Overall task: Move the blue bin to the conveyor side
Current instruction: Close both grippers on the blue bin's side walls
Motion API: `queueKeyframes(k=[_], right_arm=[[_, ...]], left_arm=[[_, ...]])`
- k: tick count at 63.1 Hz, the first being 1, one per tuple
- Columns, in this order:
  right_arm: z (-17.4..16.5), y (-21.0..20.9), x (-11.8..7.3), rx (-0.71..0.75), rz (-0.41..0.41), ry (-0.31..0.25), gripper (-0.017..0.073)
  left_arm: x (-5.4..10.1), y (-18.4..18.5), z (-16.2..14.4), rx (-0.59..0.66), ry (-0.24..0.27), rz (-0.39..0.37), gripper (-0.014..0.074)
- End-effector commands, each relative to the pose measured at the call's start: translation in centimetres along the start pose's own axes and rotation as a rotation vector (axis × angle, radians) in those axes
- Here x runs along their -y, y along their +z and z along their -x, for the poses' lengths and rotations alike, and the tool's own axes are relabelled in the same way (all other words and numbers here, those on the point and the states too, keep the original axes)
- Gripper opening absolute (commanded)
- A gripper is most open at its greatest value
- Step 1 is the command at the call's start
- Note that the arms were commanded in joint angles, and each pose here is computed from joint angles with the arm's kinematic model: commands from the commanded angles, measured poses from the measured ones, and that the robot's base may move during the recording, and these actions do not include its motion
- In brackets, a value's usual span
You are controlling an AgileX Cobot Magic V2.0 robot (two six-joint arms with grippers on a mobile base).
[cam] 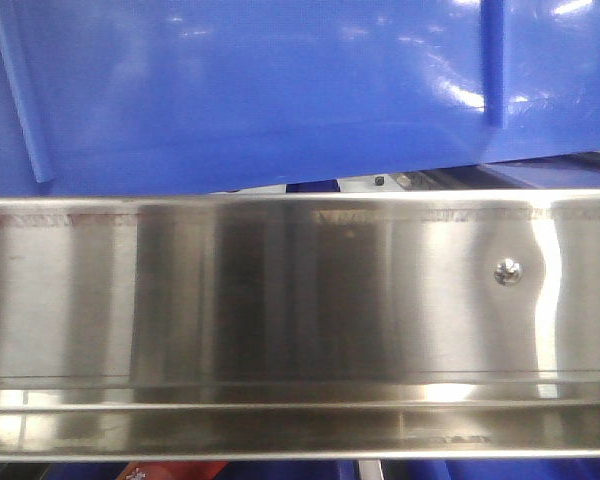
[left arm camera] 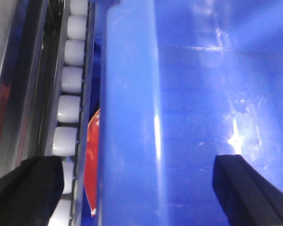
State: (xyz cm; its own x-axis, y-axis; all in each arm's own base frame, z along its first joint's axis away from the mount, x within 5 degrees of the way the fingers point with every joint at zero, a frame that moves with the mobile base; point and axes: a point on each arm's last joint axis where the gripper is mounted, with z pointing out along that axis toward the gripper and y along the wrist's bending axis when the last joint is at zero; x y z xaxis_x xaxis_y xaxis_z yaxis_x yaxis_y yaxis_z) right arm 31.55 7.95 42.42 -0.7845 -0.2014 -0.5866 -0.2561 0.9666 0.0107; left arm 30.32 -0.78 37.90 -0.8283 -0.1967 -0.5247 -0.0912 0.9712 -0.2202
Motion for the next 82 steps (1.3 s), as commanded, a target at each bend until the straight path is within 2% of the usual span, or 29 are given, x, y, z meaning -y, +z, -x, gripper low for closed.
queueKeyframes(k=[1, 21, 26, 29, 44, 48, 55, 82], right_arm=[[-0.01, -0.31, 0.26, 0.017, -0.025, 0.007, -0.0071], [0.0, -0.22, 0.22, 0.015, -0.02, 0.009, -0.0071], [0.0, -0.22, 0.22, 0.015, -0.02, 0.009, -0.0071], [0.0, -0.22, 0.22, 0.015, -0.02, 0.009, -0.0071], [0.0, -0.22, 0.22, 0.015, -0.02, 0.009, -0.0071], [0.0, -0.22, 0.22, 0.015, -0.02, 0.009, -0.0071], [0.0, -0.22, 0.22, 0.015, -0.02, 0.009, -0.0071], [0.0, -0.22, 0.22, 0.015, -0.02, 0.009, -0.0071]], left_arm=[[0.06, -0.25, 0.05, 0.007, -0.006, -0.001, 0.0537], [0.02, -0.25, 0.05, 0.008, -0.004, 0.003, 0.0534], [0.02, -0.25, 0.05, 0.008, -0.004, 0.003, 0.0498], [0.02, -0.25, 0.03, 0.006, -0.004, 0.003, 0.0451], [0.14, -0.25, 0.02, 0.004, -0.011, -0.009, 0.004], [0.17, -0.25, 0.02, 0.004, -0.013, -0.013, -0.0041], [0.17, -0.25, 0.02, 0.004, -0.013, -0.013, -0.0003], [0.19, -0.26, 0.18, 0.022, -0.013, -0.015, -0.0006]])
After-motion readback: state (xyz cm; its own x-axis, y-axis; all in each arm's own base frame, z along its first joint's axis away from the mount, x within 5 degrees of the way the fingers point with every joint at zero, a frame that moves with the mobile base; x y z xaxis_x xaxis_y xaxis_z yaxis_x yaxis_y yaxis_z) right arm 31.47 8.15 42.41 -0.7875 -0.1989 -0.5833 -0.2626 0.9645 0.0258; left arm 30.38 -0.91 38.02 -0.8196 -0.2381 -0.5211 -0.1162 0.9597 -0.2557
